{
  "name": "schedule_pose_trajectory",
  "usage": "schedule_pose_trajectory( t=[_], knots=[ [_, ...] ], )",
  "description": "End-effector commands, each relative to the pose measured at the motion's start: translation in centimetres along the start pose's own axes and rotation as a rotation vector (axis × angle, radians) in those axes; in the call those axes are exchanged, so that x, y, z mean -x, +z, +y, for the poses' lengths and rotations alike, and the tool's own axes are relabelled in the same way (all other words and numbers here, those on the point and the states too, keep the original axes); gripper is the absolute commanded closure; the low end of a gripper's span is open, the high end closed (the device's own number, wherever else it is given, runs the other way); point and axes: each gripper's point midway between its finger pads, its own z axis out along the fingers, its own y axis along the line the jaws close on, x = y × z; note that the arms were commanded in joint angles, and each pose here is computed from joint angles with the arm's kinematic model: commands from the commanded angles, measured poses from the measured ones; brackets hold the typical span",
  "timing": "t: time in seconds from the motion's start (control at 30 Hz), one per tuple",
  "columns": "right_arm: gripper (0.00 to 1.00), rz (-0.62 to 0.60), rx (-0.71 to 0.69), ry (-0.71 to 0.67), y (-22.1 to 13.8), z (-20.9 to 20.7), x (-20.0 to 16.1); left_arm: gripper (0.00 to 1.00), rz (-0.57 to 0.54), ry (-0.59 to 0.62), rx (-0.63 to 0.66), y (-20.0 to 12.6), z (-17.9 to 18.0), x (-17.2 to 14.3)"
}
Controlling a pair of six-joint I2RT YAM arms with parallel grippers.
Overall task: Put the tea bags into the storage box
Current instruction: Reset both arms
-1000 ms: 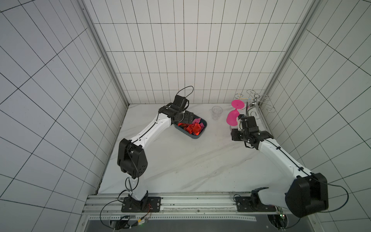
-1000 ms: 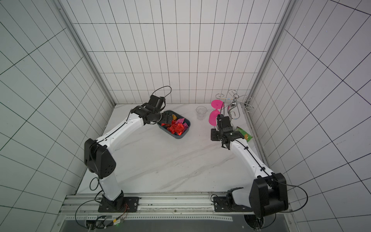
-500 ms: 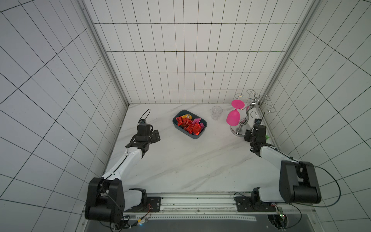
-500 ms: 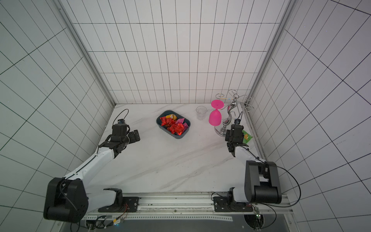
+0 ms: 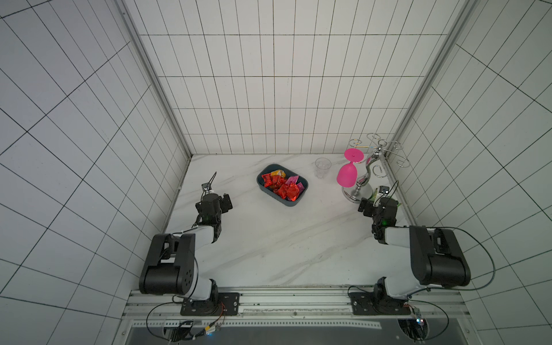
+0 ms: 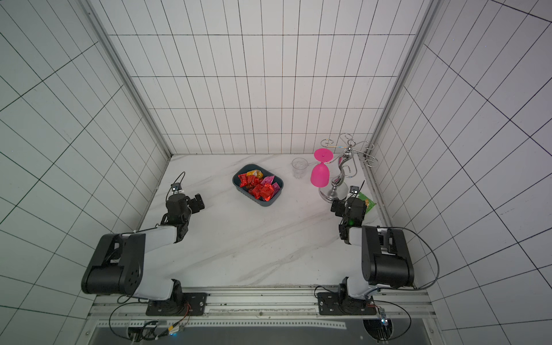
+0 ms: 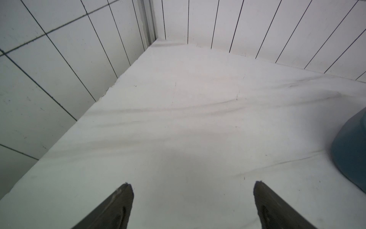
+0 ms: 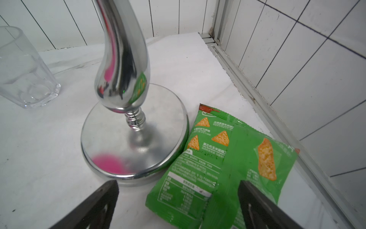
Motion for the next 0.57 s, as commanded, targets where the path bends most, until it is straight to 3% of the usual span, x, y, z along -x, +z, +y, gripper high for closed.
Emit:
schedule_pose_trajectory(
  t=[0.0,0.13,0.53],
  knots=[
    [0.01,-0.033,0.015,0.0,-0.17,0.11,0.62,0.02,-0.148,0.011,-0.081,-0.38,-1.02,1.75],
    [0.01,-0.024,0.019,-0.01,-0.17,0.35,0.53,0.02,-0.102,0.013,-0.074,-0.21,-0.99,1.58],
    [0.01,-0.028,0.03,-0.011,-0.14,0.46,0.56,0.02,-0.105,0.021,-0.076,-0.21,-1.18,1.59]
  ],
)
